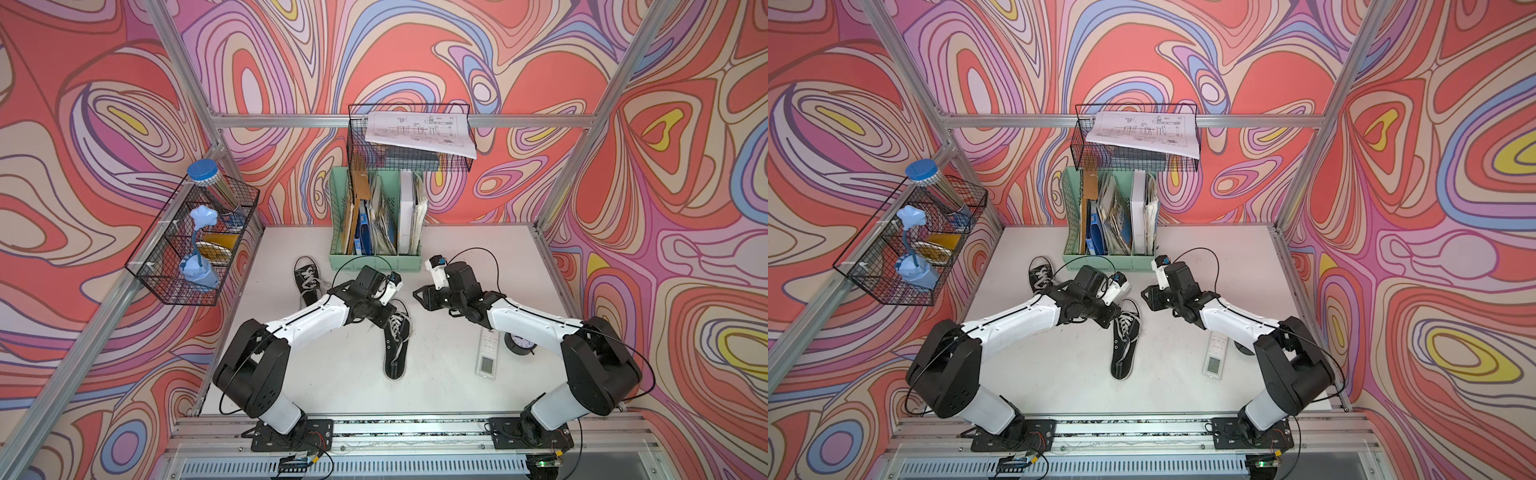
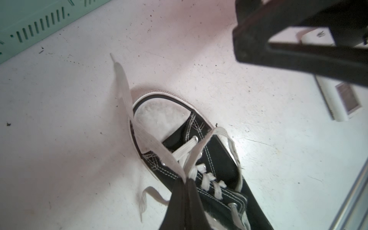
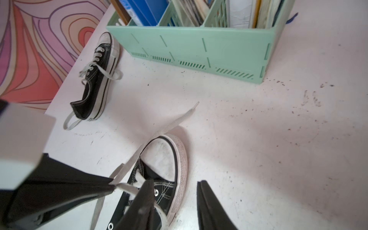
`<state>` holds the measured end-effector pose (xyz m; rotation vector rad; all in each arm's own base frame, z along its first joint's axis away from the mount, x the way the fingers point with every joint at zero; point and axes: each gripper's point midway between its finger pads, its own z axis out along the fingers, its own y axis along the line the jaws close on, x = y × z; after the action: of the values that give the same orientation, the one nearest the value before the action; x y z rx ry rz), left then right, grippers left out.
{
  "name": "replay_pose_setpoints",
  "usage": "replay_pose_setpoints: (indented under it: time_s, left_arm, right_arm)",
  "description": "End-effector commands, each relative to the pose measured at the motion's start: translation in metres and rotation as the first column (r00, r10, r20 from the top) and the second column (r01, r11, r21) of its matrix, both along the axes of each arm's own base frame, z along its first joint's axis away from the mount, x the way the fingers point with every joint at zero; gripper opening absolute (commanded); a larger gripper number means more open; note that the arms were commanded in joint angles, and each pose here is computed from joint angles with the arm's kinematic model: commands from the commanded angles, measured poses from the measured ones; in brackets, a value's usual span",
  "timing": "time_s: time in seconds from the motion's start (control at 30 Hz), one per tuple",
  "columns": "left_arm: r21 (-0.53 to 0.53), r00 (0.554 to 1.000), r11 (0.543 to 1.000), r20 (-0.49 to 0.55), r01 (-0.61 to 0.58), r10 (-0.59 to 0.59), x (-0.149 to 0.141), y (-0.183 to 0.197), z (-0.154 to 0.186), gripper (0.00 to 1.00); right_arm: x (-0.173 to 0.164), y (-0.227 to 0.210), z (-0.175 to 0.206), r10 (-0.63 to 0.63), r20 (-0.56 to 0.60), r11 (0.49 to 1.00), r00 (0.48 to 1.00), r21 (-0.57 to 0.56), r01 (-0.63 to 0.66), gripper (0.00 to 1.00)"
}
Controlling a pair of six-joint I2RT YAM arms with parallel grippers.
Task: Tie the shoes
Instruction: Cross the shoelace with the shoelace.
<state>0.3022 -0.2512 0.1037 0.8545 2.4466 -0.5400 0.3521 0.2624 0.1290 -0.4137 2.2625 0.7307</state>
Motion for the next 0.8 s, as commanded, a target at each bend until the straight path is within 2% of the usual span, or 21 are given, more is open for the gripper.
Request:
replay_pose_setpoints:
  time_s: [0.0, 0.17, 0.3, 0.5, 0.67, 0.77]
  left_arm:
    - [-0.08, 0.998, 0.996, -0.063, -0.029, 0.024, -0.018, -0.004, 0.016, 0.0]
    - [-0.152, 0.995, 0.988, -0.094, -0.039, 0.025, -0.025, -0.011, 0.032, 0.0]
    - [-0.161, 0.994, 0.986, -0.106, -0.049, 0.032, -0.027, -0.011, 0.035, 0.0]
    - [-0.147, 0.993, 0.987, -0.108, -0.067, 0.051, -0.027, -0.007, 0.034, 0.0]
    - [-0.156, 0.99, 0.985, -0.135, -0.07, 0.049, -0.029, -0.009, 0.033, 0.0]
    - [-0.172, 0.985, 0.982, -0.165, -0.083, 0.054, -0.032, -0.01, 0.033, 0.0]
  right_arm:
    - [-0.019, 0.017, 0.013, 0.132, 0.079, 0.988, 0.988, 0.074, -0.138, 0.33]
    - [-0.048, 0.032, 0.012, 0.213, 0.145, 0.968, 0.966, 0.102, -0.229, 0.26]
    - [-0.068, 0.041, 0.014, 0.249, 0.216, 0.955, 0.944, 0.108, -0.277, 0.24]
    - [-0.074, 0.031, 0.011, 0.172, 0.271, 0.978, 0.947, 0.067, -0.197, 0.22]
    - [-0.088, 0.049, 0.003, 0.232, 0.262, 0.961, 0.937, 0.085, -0.262, 0.23]
    - [-0.089, 0.064, -0.01, 0.215, 0.243, 0.966, 0.946, 0.092, -0.243, 0.23]
